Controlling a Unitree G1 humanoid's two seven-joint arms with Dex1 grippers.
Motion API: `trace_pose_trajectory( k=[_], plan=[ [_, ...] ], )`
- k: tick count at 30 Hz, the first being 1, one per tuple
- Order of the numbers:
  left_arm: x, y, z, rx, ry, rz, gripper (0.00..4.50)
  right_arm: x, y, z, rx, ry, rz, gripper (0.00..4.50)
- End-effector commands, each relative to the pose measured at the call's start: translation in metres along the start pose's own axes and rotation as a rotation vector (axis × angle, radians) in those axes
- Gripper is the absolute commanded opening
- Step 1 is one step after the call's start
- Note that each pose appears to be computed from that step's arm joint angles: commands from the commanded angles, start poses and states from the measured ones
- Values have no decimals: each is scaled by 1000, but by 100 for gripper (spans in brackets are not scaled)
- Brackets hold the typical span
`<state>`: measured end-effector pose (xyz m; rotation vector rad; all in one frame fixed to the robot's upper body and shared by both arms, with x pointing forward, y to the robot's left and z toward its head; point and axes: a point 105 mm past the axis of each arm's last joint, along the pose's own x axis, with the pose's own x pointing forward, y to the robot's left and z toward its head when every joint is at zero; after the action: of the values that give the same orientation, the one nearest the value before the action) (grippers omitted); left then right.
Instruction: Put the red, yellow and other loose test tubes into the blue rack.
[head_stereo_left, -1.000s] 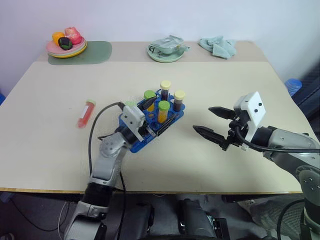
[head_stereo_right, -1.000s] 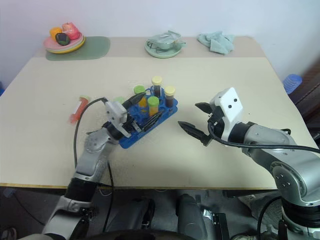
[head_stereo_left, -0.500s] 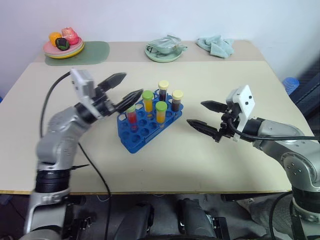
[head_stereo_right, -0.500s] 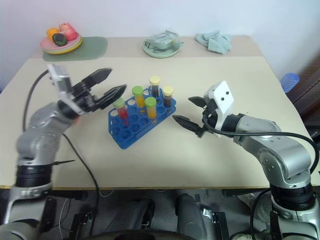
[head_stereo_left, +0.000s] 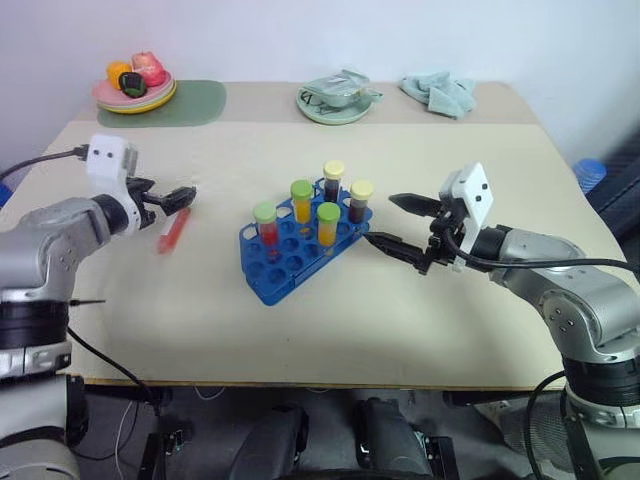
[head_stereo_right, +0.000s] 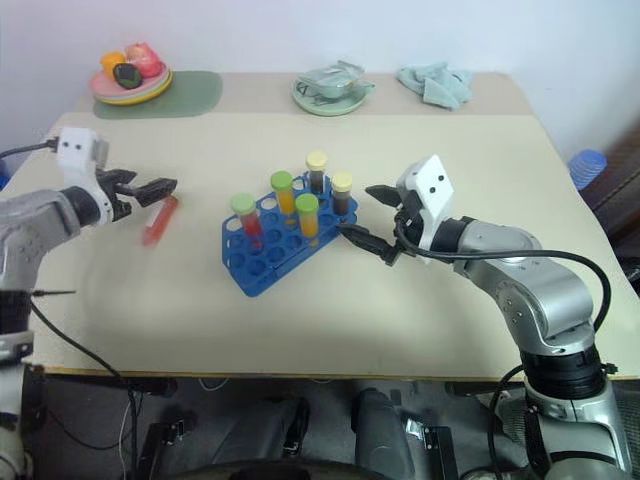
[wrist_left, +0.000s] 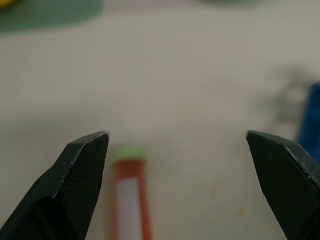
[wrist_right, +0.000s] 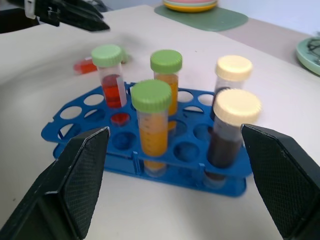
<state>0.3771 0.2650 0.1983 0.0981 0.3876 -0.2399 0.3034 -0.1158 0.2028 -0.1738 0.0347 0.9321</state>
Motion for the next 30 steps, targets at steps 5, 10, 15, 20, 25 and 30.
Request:
trace_pose_trajectory(
  k=[5, 10, 15, 20, 25, 30],
  plan=[
    [-1, 15, -11, -99, 300, 140, 449, 2, 1, 14, -43, -48, 4, 432],
    [8, 35, -19, -187, 392, 252, 449, 3, 1, 12, -40, -50, 0, 432],
    [20, 38, -18, -174, 421, 269, 449, 1, 1, 9, -37, -45, -12, 432],
    [30, 39, -26, -148, 459, 265, 449, -4, 4, 4, -34, -30, -6, 432],
    [38, 37, -38, -145, 492, 245, 449, -13, 25, 15, -59, -77, 133, 432],
    [42, 33, -41, -127, 512, 237, 449, -3, 45, 42, -66, -138, 270, 432]
  ],
)
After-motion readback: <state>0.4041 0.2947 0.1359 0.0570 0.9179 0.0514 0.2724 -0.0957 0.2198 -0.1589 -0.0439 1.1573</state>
